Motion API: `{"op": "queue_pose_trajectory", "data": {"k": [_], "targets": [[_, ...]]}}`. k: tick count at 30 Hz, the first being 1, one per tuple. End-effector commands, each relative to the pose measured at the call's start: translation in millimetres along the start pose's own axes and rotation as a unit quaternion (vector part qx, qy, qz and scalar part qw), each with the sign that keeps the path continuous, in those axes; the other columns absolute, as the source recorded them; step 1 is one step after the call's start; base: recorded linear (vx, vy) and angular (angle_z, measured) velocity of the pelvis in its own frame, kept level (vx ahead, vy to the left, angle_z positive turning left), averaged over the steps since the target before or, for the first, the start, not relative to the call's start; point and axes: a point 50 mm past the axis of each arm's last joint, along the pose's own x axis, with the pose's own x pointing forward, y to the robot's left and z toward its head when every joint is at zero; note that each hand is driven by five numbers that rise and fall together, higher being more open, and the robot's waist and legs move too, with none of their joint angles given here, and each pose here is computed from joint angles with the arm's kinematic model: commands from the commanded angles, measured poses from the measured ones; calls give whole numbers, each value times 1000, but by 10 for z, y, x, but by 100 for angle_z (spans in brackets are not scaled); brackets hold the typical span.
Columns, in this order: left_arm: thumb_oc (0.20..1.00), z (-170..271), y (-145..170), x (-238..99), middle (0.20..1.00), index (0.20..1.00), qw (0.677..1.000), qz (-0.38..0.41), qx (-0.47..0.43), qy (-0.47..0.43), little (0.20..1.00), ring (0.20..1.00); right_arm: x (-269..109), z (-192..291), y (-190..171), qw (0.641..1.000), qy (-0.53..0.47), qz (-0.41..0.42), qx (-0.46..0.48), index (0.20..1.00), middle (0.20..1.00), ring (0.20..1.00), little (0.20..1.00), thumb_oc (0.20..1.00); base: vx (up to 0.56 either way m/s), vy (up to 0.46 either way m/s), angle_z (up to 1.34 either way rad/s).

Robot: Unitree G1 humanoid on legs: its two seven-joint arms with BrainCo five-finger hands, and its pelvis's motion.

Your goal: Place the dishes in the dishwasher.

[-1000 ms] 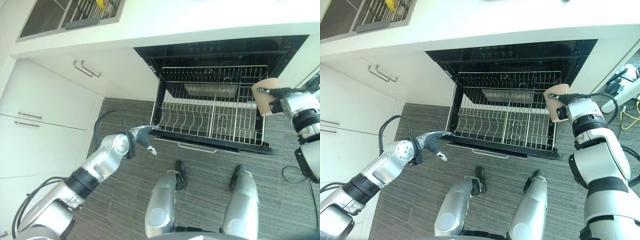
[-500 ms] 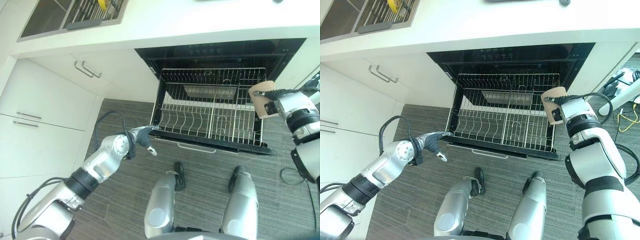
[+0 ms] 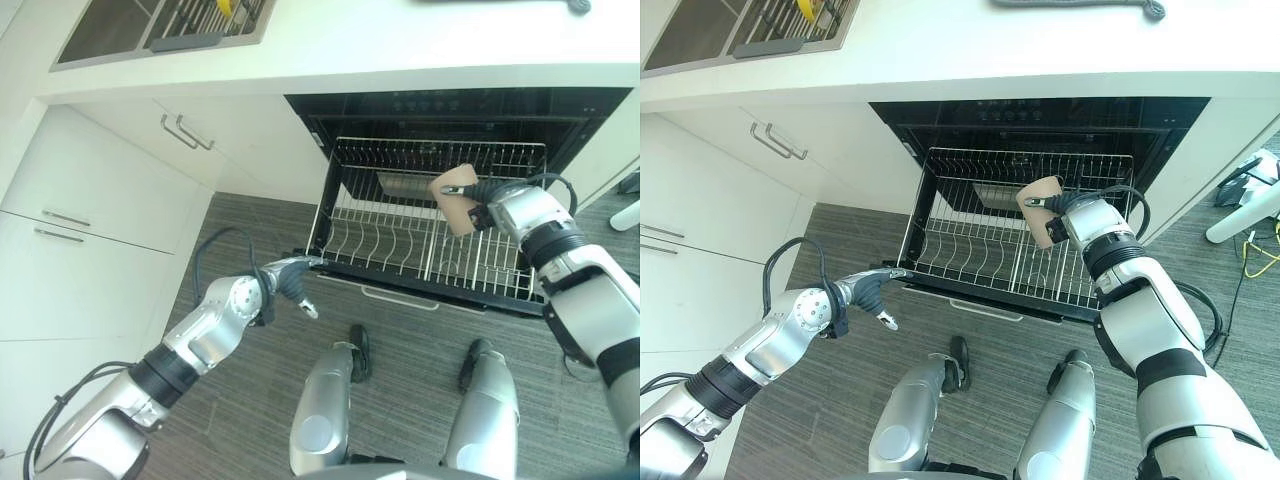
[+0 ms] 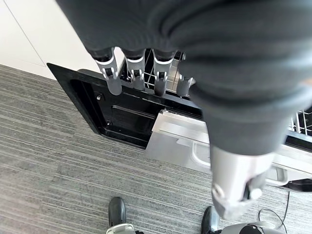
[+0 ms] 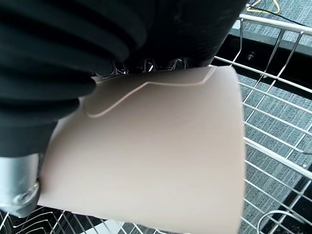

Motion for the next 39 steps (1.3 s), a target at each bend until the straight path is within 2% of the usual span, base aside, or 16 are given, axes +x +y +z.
{"op": "queue_pose_trajectory", "data": {"k": [1,8,19,20,21,26,30,31,33,37,39], "targets": [[1000,-307,-943,-147,1000,1000,978,-198,-33,62,1000,1000,-84,235,-163,999,-28,-25,28,200,200,200,200,200,0,0,0],[1000,-331,-944,-161,1000,1000,977,-200,-38,67,1000,1000,-33,55,-334,998,4,-57,36,200,200,200,200,200,0,0,0],[1000,-321,-993,-154,1000,1000,977,-201,-43,66,1000,1000,0,-86,-400,996,32,-65,56,200,200,200,200,200,0,0,0],[1000,-317,-999,-153,1000,1000,977,-201,-43,65,1000,1000,6,-107,-402,995,35,-70,64,790,790,790,790,790,0,0,0],[1000,-315,-999,-156,1000,1000,976,-201,-44,64,1000,1000,14,-130,-413,995,38,-67,69,1000,1000,1000,1000,1000,0,0,0],[1000,-296,-997,-163,1000,1000,978,-193,-43,60,1000,1000,-13,-35,-443,992,7,-68,103,1000,1000,1000,1000,1000,3,6,0],[1000,-279,-930,-200,1000,1000,985,-152,-70,46,1000,1000,-96,97,-498,988,-39,-76,126,1000,1000,1000,1000,1000,4,8,0],[1000,-249,-817,-229,1000,1000,990,-110,-87,31,1000,1000,-145,136,-542,985,-66,-80,141,1000,1000,1000,1000,1000,0,0,0],[1000,-230,-720,-258,1000,1000,991,-80,-101,19,1000,1000,-178,139,-581,982,-83,-82,150,1000,1000,1000,1000,1000,3,-12,-6],[1000,-211,-207,-422,1000,1000,986,57,-154,-16,1000,1000,-399,102,-611,967,-163,-90,173,1000,1000,1000,1000,1000,-5,-35,-1],[1000,-220,-14,-482,1000,1000,981,101,-163,-30,1000,1000,-499,103,-605,962,-191,-91,174,1000,1000,1000,1000,1000,-26,-40,-10]]}}
